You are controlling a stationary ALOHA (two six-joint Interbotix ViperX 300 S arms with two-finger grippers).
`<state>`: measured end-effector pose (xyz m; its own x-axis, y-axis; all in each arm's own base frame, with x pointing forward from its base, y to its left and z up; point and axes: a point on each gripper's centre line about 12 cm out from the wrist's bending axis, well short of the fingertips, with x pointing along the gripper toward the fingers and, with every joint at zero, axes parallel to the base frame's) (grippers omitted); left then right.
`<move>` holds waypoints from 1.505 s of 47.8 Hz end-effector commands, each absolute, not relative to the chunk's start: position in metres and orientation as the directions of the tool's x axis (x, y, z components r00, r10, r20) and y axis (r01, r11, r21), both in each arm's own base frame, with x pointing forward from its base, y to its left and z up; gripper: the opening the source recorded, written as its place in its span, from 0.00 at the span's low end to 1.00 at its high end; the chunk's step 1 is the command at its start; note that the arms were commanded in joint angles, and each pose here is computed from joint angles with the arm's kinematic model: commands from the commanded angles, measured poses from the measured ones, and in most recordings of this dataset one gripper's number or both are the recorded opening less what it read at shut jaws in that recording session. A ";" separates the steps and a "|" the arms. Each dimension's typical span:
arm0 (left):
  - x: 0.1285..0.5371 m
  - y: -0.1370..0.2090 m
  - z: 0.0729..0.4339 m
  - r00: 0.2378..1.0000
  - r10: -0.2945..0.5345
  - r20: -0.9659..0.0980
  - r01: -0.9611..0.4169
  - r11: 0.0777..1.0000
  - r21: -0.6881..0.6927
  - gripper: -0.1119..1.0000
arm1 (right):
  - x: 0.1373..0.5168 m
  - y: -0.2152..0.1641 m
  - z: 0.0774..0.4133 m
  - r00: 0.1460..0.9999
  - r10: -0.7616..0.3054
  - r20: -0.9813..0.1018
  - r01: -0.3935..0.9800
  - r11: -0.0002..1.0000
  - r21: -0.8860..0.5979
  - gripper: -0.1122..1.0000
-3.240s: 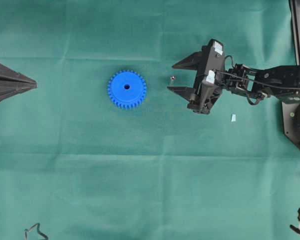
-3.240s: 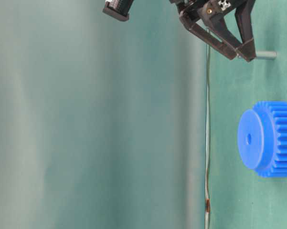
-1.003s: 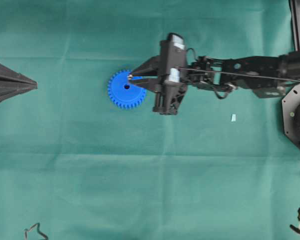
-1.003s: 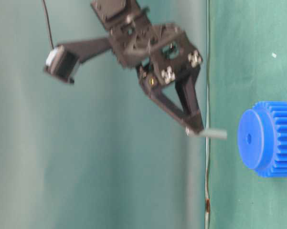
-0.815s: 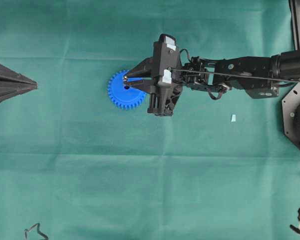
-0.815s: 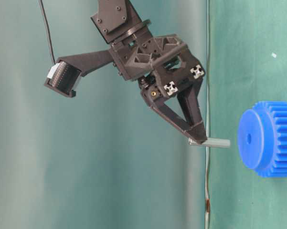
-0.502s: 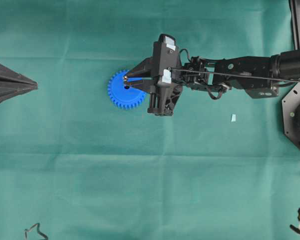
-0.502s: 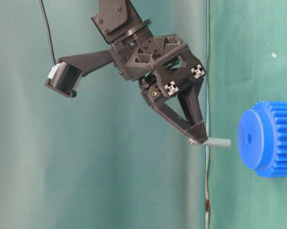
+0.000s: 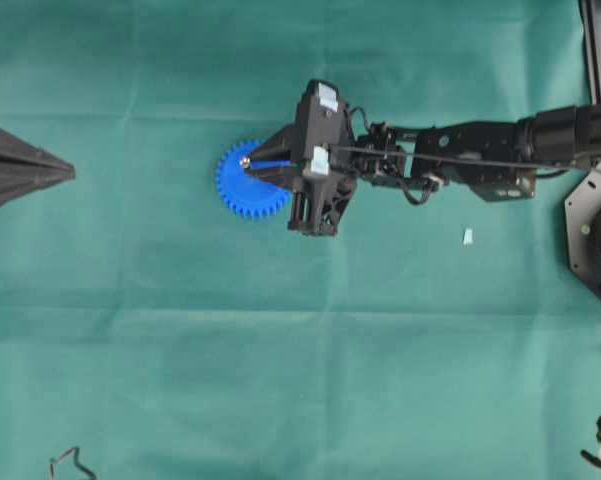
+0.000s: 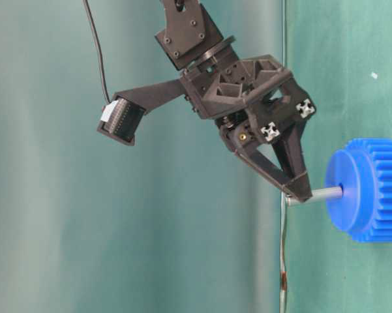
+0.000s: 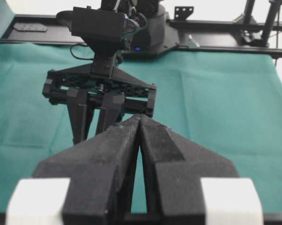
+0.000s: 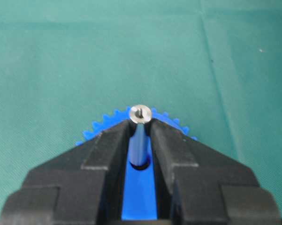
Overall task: Insert the shaft into the center hole of the gear.
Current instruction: 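Lower the shaft with the right gripper into the gear's center hole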
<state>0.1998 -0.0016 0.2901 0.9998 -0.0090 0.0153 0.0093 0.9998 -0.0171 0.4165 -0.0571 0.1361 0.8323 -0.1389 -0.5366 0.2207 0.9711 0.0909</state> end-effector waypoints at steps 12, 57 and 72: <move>0.203 -0.002 0.298 0.999 -0.012 0.034 0.013 1.000 -0.019 0.10 | 0.416 -0.062 0.164 0.863 -0.153 -0.481 0.222 0.971 0.089 0.25; 0.202 -0.002 0.297 1.000 -0.011 0.026 0.011 1.000 -0.017 0.10 | 0.420 -0.060 0.137 0.855 -0.156 -0.494 0.236 0.966 0.104 0.25; 0.202 -0.002 0.297 1.000 -0.011 0.028 0.011 1.000 -0.017 0.10 | 0.420 -0.059 0.134 0.853 -0.155 -0.498 0.236 0.966 0.103 0.25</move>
